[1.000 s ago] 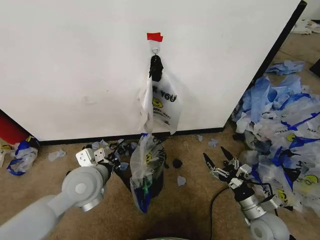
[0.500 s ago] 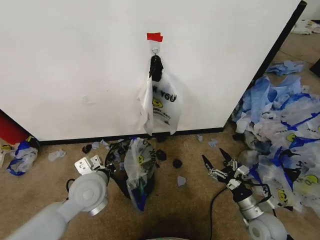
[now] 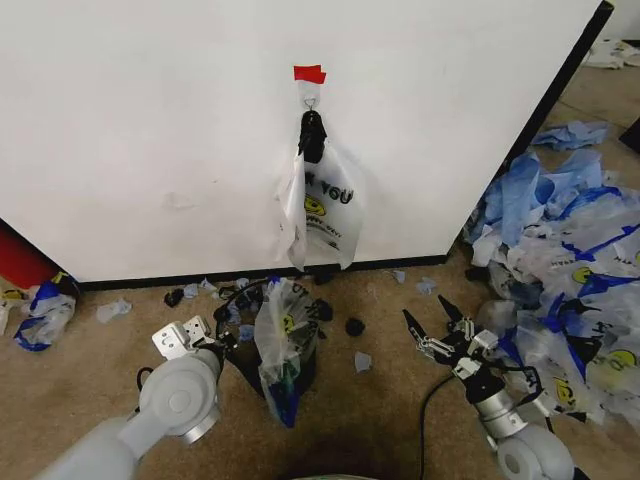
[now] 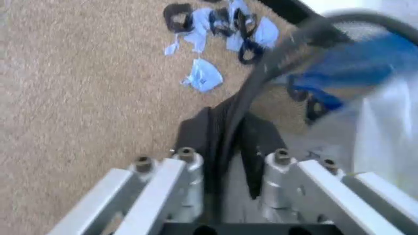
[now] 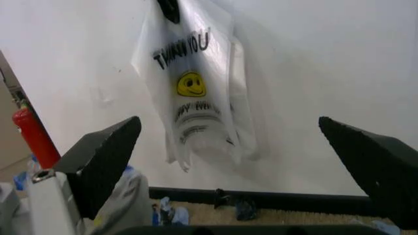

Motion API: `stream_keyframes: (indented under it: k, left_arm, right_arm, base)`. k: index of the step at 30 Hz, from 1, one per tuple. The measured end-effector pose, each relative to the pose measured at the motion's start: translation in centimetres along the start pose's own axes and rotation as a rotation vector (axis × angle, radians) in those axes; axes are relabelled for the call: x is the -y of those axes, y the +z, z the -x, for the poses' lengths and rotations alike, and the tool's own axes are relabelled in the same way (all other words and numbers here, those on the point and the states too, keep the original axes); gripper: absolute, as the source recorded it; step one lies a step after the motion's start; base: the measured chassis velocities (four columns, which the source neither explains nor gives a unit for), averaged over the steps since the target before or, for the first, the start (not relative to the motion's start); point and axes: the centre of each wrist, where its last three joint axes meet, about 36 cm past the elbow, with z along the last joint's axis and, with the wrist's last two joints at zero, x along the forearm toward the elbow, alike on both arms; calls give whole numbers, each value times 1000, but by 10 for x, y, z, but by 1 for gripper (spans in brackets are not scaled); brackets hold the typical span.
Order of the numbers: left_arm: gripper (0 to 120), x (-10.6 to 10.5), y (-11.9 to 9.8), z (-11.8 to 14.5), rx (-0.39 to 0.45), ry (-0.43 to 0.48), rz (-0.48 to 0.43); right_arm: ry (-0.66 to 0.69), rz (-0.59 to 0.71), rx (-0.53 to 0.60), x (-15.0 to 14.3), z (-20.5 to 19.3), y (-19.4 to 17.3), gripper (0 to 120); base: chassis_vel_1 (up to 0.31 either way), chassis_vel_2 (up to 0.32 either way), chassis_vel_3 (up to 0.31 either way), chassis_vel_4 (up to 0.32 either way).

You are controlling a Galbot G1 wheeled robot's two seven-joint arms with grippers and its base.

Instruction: Pick up the garbage bag from the wall and place it over the trash bin.

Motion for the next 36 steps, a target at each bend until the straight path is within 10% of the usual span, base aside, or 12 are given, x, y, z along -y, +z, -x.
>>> stream_keyframes:
  k: [9, 20, 36]
  left_arm:
    - [55, -3, 3, -20, 18, -10, 7]
    - [97, -22, -64, -1, 408, 206, 165]
    - [100, -79, -62, 60, 565, 216, 461]
  right_arm:
    - [-14, 46, -4, -9, 4, -1, 100]
    - [81, 545, -206, -75, 57, -66, 100]
    - [220, 454, -677, -141, 116, -110, 100]
  base:
    - [0, 0, 0, 0]
    - [0, 0, 0, 0]
    - [0, 0, 0, 0]
